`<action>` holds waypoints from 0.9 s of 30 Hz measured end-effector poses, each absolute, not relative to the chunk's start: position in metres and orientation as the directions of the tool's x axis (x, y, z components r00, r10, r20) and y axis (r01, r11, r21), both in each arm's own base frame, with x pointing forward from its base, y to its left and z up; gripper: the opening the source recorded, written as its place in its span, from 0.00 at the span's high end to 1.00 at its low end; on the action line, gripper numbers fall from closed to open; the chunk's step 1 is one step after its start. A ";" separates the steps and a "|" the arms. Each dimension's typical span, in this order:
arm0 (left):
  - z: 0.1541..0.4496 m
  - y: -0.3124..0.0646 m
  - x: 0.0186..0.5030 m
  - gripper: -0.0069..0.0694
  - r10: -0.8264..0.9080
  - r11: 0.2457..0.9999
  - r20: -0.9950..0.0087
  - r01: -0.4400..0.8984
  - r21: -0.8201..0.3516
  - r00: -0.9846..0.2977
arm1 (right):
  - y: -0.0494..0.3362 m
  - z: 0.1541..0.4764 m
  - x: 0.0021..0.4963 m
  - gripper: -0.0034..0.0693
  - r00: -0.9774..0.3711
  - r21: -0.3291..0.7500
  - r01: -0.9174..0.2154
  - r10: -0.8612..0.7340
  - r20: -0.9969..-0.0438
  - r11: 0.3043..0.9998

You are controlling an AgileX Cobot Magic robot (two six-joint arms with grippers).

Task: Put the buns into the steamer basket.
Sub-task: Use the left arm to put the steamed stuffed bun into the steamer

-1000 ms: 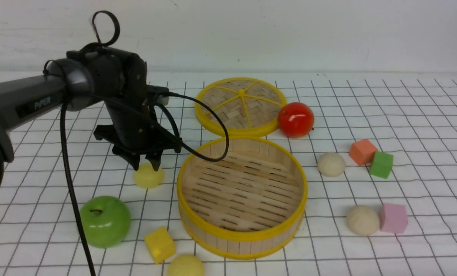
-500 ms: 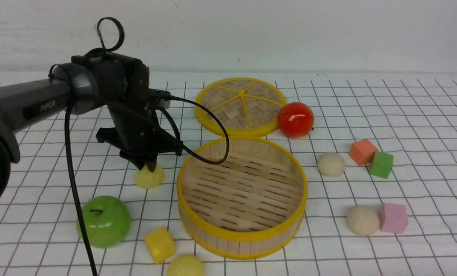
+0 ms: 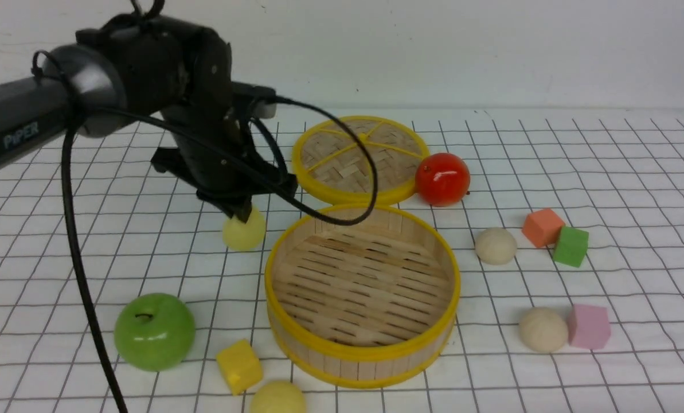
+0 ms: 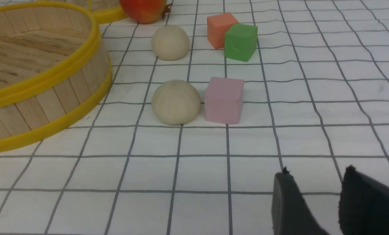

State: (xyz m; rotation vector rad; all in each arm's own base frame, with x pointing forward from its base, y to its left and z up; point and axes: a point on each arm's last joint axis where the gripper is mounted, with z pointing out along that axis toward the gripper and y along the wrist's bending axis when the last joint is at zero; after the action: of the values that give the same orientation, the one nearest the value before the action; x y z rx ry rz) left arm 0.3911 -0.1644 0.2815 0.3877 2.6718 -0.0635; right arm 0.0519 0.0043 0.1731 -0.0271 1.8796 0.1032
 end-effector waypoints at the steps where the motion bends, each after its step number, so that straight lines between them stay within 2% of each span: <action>1: 0.286 -0.171 0.386 0.93 0.273 0.955 -0.436 0.298 0.012 -0.858 | 0.004 0.173 0.052 0.62 -0.307 0.058 -0.071 0.033 -0.951 0.996; 5: 0.287 -0.187 0.378 0.93 0.306 0.942 -0.436 0.336 0.007 -0.847 | 0.004 0.173 0.052 0.62 -0.307 0.058 -0.071 0.033 -0.951 0.996; 14: 0.246 -0.208 0.394 0.90 0.332 0.930 -0.439 0.367 0.006 -0.835 | 0.004 0.173 0.052 0.62 -0.307 0.058 -0.071 0.033 -0.951 0.996; 19: 0.231 -0.211 0.399 0.79 0.333 0.930 -0.429 0.367 0.002 -0.840 | 0.004 0.173 0.052 0.62 -0.307 0.058 -0.071 0.033 -0.951 0.996; 20: 0.230 -0.212 0.400 0.72 0.332 0.930 -0.431 0.367 0.001 -0.839 | 0.004 0.173 0.052 0.62 -0.307 0.058 -0.071 0.033 -0.951 0.996; 23: 0.230 -0.212 0.401 0.60 0.329 0.930 -0.440 0.367 -0.001 -0.836 | 0.004 0.173 0.052 0.62 -0.307 0.058 -0.071 0.033 -0.951 0.996; 27: 0.230 -0.212 0.401 0.49 0.327 0.931 -0.437 0.366 -0.005 -0.838 | 0.004 0.173 0.052 0.62 -0.307 0.058 -0.071 0.033 -0.951 0.996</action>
State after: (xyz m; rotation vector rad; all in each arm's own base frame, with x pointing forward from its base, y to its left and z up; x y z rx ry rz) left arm 0.4005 -0.2123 0.2300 0.5001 2.6483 -0.1223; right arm 0.0519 0.0043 0.1731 -0.0271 1.8796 0.1032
